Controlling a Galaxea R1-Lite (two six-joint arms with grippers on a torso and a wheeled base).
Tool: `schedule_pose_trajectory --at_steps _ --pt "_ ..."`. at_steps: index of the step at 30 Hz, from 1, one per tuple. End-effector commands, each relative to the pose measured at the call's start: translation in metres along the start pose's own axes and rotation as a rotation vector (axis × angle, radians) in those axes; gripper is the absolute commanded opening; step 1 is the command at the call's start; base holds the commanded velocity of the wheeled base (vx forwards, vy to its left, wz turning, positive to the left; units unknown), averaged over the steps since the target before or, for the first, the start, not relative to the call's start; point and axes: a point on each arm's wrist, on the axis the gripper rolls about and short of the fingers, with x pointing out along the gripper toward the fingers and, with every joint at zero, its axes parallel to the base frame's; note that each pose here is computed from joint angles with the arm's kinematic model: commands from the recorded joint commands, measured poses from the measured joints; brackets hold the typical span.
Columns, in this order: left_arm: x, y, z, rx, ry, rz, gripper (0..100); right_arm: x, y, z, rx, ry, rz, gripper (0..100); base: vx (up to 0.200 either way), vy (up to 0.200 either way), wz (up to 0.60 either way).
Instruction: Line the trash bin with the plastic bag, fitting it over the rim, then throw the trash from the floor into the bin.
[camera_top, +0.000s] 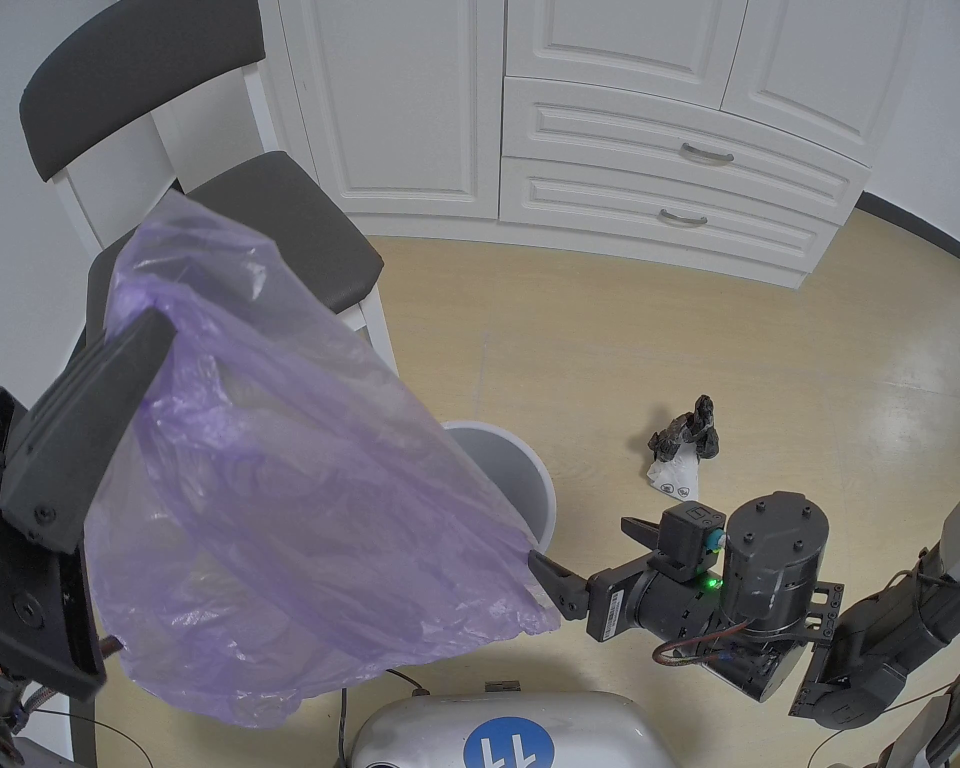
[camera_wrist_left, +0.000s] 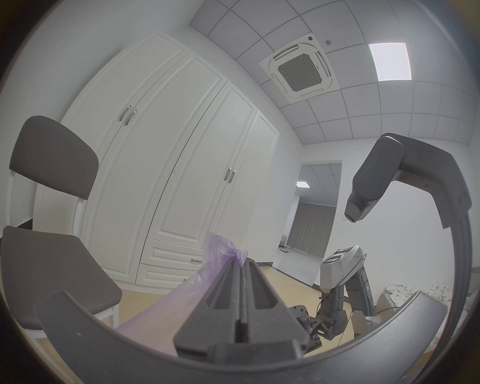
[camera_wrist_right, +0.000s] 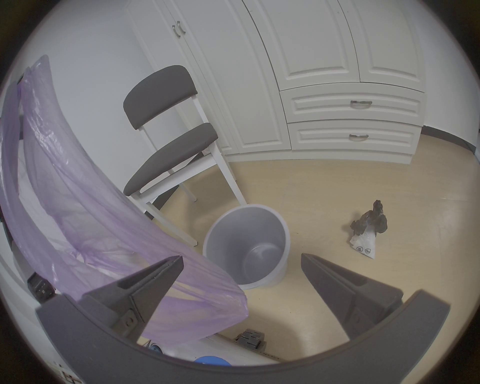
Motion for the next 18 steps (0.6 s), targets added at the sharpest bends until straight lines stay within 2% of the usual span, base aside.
schedule_pose_trajectory --at_steps 1,7,11,18 --pt "0.000 -0.001 0.003 -0.003 -0.011 -0.004 0 -0.002 0.001 -0.004 0.009 0.033 0.040 100 0.000 0.000 0.00" --pt "0.001 0.000 0.003 -0.005 -0.015 0.000 0 -0.016 -0.001 -0.005 0.025 0.072 0.148 100 0.000 0.000 0.00" --pt "0.001 0.000 0.005 -0.006 -0.021 -0.001 0 -0.022 0.003 -0.012 0.041 0.140 0.229 100 0.000 0.000 0.00" --pt "0.000 0.000 0.006 -0.006 -0.024 -0.003 0 -0.003 0.009 -0.033 0.103 0.226 0.220 100 0.000 0.000 0.00"
